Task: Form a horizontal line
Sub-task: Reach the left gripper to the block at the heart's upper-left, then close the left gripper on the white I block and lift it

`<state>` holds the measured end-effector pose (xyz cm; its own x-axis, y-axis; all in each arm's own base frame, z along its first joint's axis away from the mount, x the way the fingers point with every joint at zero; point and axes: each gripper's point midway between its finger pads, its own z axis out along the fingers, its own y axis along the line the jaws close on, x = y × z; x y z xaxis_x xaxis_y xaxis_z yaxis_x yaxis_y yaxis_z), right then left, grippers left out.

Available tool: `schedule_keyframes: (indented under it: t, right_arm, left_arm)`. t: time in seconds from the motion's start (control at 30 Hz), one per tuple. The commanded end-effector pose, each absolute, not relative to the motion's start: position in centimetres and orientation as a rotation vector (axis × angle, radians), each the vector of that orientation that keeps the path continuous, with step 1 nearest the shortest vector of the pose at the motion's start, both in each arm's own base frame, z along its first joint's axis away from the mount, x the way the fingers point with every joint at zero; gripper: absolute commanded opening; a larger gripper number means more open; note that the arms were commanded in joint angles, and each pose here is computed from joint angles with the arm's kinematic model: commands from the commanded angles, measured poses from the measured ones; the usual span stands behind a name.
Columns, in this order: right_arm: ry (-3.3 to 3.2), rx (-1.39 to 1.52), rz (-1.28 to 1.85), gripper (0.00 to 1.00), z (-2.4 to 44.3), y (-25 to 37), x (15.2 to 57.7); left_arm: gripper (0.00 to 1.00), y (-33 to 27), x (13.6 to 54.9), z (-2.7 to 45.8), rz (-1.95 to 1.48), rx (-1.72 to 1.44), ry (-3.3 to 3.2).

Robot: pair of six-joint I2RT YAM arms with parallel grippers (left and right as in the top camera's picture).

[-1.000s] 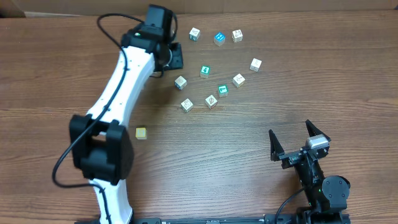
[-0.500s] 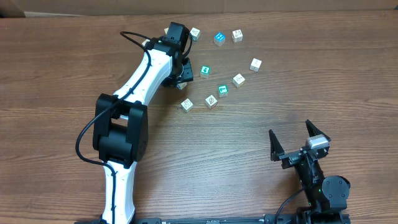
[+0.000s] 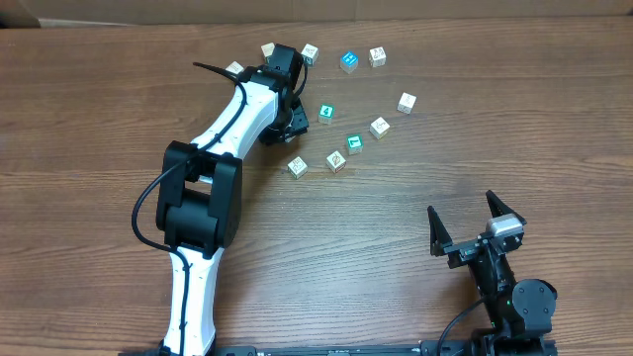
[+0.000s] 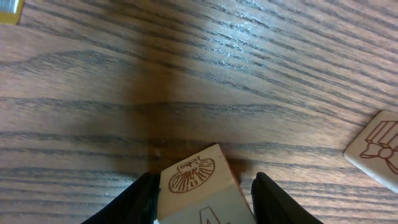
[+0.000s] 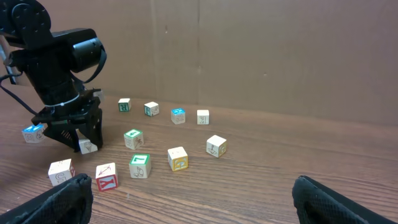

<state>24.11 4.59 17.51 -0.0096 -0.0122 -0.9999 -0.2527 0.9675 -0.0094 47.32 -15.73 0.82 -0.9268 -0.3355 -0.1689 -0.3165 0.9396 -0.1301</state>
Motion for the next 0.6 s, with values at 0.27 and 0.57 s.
schedule_keyframes:
  t: [0.27,0.57]
  right_arm:
    - [1.567,-0.199,0.185,1.0,17.4,4.4,24.1]
    - [1.567,-0.199,0.185,1.0,17.4,4.4,24.1]
  left_arm:
    - [0.44,-15.7,48.1,1.0,-0.143,-0.492,2.883]
    - [0.71,-15.6,47.1,0.8,-0.13,-0.48,2.928]
